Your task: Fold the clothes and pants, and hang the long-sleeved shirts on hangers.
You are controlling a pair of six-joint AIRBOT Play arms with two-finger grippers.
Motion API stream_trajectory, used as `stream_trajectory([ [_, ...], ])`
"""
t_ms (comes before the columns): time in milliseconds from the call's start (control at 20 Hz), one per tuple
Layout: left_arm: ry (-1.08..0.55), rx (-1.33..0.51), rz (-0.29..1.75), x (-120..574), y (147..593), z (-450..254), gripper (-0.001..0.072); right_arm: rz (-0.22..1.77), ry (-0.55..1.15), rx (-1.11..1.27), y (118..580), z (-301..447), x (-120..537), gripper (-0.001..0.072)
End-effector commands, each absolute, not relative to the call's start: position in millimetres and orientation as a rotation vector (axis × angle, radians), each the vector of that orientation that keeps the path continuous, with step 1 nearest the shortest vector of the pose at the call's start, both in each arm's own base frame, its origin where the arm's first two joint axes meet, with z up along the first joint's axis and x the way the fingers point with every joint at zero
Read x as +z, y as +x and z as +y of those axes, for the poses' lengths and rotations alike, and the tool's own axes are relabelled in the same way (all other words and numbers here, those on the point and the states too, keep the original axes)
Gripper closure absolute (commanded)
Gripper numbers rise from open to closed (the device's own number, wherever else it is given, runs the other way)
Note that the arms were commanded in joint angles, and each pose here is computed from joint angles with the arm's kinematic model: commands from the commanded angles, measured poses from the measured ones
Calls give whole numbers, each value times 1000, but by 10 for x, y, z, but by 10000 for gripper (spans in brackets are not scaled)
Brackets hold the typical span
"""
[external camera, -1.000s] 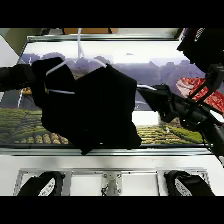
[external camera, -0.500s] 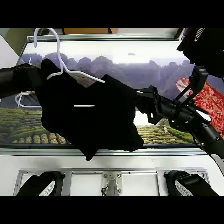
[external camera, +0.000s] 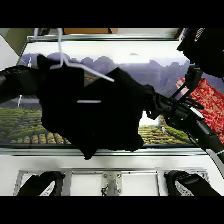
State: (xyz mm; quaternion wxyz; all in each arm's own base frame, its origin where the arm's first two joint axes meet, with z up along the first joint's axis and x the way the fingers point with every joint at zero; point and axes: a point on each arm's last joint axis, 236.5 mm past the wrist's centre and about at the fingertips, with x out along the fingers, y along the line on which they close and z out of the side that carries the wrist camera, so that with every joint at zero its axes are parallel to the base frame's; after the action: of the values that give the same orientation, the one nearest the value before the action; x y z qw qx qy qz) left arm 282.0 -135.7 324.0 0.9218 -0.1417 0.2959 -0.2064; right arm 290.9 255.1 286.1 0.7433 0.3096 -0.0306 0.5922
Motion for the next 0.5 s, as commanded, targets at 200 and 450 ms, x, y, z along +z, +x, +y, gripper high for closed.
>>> stream_trajectory([
  [200,-274,-407,621,3205,2785,-1304,117,-83,701,1312,2887,2518,2917,702],
  [450,-300,-309,567,3331,2688,-960,117,-69,698,1257,3007,2430,2890,702],
])
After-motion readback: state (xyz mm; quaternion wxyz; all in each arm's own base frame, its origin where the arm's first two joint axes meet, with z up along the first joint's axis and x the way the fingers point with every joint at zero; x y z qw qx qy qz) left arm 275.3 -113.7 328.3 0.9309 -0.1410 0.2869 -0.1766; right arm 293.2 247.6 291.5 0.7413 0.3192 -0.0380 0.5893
